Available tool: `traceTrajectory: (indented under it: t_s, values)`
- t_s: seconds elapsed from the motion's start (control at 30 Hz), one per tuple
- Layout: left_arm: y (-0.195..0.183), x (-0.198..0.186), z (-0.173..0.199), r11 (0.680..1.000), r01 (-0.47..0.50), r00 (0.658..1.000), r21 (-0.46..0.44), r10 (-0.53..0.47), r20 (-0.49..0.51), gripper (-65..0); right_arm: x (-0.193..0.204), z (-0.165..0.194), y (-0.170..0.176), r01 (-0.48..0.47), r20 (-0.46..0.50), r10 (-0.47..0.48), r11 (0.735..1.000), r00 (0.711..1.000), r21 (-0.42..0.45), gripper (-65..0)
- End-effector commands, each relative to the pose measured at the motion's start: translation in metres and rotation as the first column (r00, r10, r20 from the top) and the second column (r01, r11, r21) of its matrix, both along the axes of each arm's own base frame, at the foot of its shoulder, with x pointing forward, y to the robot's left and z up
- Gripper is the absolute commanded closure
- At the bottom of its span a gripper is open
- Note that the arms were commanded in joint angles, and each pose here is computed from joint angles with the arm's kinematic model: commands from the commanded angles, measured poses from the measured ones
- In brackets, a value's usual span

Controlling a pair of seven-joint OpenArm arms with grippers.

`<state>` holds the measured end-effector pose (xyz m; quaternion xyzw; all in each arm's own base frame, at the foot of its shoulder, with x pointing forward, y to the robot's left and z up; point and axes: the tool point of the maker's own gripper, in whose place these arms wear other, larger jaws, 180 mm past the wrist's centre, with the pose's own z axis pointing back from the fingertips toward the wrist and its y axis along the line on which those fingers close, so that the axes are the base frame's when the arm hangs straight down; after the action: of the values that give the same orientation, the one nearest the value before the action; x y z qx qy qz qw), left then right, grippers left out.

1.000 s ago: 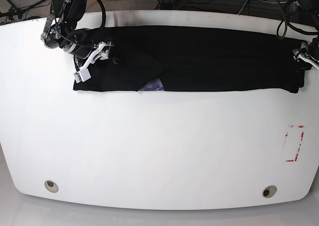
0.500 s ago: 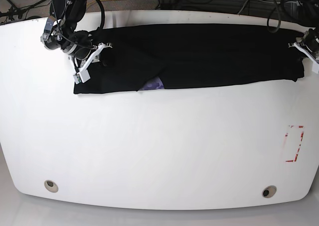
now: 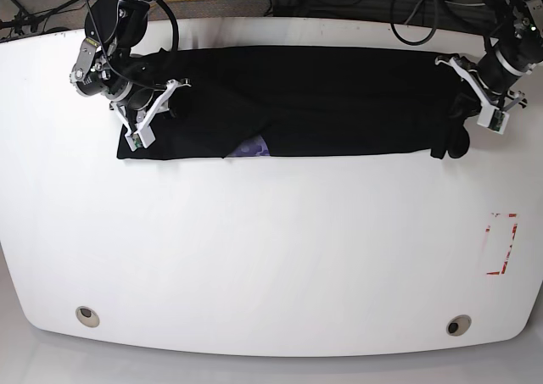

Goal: Fold the T-shirt properly
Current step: 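Move the left gripper inward and grasp the strip's end, then grasp the strip's ends with both grippers near the middle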

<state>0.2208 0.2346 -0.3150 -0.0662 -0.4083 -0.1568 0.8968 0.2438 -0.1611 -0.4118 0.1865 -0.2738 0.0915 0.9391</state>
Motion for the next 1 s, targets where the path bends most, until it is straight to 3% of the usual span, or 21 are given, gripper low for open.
traceTrajectory:
  t_s: [0.0,0.17,0.37,0.57,0.97]
  values:
    - [-0.017,0.010,0.004,0.999,0.034,0.999,-0.016,-0.033,0.017,-1.0,0.009,0.009,0.000,-0.013,0.038,0.013,1.000,0.999,-0.009,-11.6]
    - [-0.040,0.014,-0.005,0.997,0.017,1.000,-0.080,-0.019,-0.018,-1.0,0.007,0.007,-0.001,-0.015,0.031,0.015,1.000,0.999,-0.013,-11.6]
    - [-0.083,0.020,-0.012,0.985,0.106,0.992,-0.136,-0.114,-0.052,-1.0,0.007,0.007,0.005,-0.034,0.031,0.035,0.999,0.999,-0.011,-11.4]
    - [-0.132,0.026,-0.007,0.956,0.195,0.979,-0.219,-0.202,-0.013,-1.0,0.008,0.005,0.007,-0.038,0.027,0.038,0.999,0.999,-0.005,-11.6]
    - [-0.184,0.035,0.001,0.904,0.348,0.936,-0.250,-0.352,0.029,-1.1,0.008,0.006,0.000,-0.040,0.026,0.040,0.999,0.999,-0.021,-11.6]
